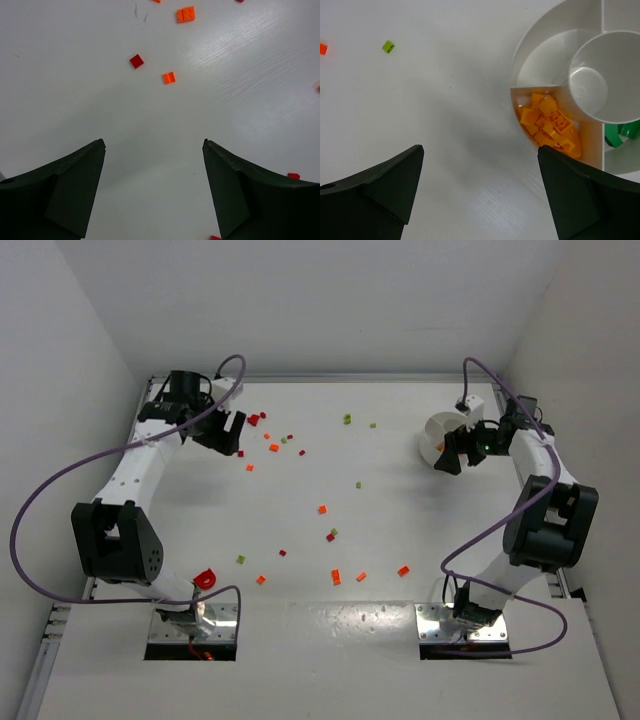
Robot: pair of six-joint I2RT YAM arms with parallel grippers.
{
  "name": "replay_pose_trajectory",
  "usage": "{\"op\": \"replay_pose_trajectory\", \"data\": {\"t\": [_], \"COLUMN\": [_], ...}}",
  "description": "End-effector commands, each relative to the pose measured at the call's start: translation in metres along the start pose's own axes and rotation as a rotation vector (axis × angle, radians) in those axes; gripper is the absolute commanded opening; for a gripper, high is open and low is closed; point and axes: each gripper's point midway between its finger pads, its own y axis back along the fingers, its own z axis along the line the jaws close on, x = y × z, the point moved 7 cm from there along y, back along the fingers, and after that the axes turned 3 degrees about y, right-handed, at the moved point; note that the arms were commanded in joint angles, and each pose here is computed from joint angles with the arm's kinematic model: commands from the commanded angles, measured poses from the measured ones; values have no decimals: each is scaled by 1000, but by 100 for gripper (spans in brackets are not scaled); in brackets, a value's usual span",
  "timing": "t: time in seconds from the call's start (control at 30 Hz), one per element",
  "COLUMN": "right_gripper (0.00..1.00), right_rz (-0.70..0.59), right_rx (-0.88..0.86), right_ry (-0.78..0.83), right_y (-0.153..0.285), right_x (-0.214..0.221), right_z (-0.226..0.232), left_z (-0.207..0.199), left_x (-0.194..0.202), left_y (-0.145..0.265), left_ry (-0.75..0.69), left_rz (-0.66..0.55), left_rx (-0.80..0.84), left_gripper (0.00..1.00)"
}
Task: Sort the legos into containers by color
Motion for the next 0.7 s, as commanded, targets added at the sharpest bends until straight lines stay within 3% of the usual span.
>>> {"op": "replay_pose_trajectory", "data": {"t": [0.0, 0.3, 0.37, 0.47, 0.67], "right_gripper": [96, 94, 94, 93, 92], "right_rz": [-11, 180, 232, 261, 281], "right_rx": [4, 108, 109, 122, 93], "right_ry": [32, -160, -198, -220, -246], "right_y": [12, 23, 24, 28, 33], "right_x": [-22, -4, 1, 3, 6], "right_z": [-3, 3, 3, 5, 16], "left_z": [3, -7, -16, -31, -46], "left_x": [10, 72, 94, 122, 178], "left_y": [16, 30, 39, 54, 64], "left_ry": [-77, -185, -217, -263, -288], "left_rz": [9, 184, 262, 339, 476], "left_rx": [1, 58, 139, 239, 289], "left_gripper": [85, 88, 88, 86, 83]}}
